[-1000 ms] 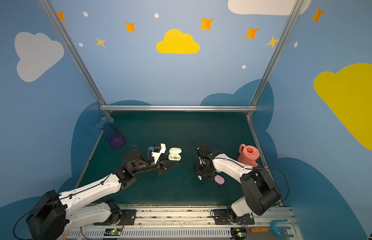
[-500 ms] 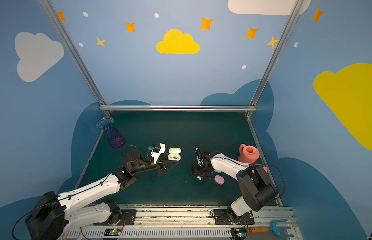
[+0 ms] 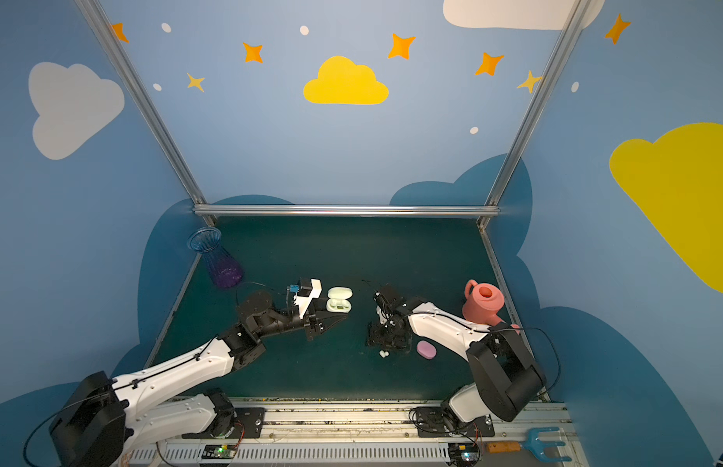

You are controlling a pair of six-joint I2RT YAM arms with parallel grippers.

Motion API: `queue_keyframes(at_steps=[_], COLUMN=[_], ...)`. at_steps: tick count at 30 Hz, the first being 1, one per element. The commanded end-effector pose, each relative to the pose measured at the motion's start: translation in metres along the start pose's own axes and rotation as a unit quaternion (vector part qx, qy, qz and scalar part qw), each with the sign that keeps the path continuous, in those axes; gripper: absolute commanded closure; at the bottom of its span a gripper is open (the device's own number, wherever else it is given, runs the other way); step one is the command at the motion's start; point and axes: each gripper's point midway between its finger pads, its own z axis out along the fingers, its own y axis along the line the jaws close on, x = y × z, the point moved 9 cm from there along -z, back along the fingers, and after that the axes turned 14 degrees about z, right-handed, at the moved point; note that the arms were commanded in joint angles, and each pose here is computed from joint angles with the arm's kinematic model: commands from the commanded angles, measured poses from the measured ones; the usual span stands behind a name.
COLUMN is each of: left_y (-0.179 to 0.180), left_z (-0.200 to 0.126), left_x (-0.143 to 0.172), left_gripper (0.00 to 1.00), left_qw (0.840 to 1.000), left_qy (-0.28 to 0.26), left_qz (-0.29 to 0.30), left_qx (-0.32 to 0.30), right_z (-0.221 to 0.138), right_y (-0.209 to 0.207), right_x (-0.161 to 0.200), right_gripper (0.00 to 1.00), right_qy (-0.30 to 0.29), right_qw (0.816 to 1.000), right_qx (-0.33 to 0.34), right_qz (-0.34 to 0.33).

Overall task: Insert wireless bluetooth earbuds into charging case
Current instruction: Move a wireless bluetooth earbud to the bottom-center of the table, then pick up the wireless bluetooth earbud from the bottom-center of the table.

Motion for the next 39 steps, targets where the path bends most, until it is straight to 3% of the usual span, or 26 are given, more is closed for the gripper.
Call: queue_keyframes(at_steps=[1, 7, 15, 25, 39], left_y=[0.000, 0.000, -0.001, -0.001, -0.001], left_z=[-0.003, -0.003, -0.004, -0.004, -0.006], left_x=[-0.007, -0.007, -0.008, -0.007, -0.008], left_gripper=[0.97, 0.97, 0.97, 0.97, 0.97], left_qw=[1.000, 1.000, 1.000, 1.000, 1.000], left_qy=[-0.014, -0.014, -0.014, -0.015, -0.019], left_qz=[0.013, 0.013, 0.012, 0.011, 0.013], left_qx=[-0.003, -0.003, -0.004, -0.003, -0.007], right_z=[-0.010, -0.015, 0.001, -0.002, 0.005], right_y=[0.001, -0.004, -0.011, -0.016, -0.012], right_x=[0.005, 0.001, -0.002, 0.004, 0.007], right_gripper=[0.35, 0.33, 0.33, 0.59, 0.74], right_qy=[-0.006, -0.032, -0.018, -0.046, -0.045], right_qw=[1.000, 0.998, 0.998, 0.994, 0.993], right_qx=[0.004, 0.042, 0.062, 0.099, 0.105], right_qz=[0.000, -0.017, -0.005, 0.021, 0.013])
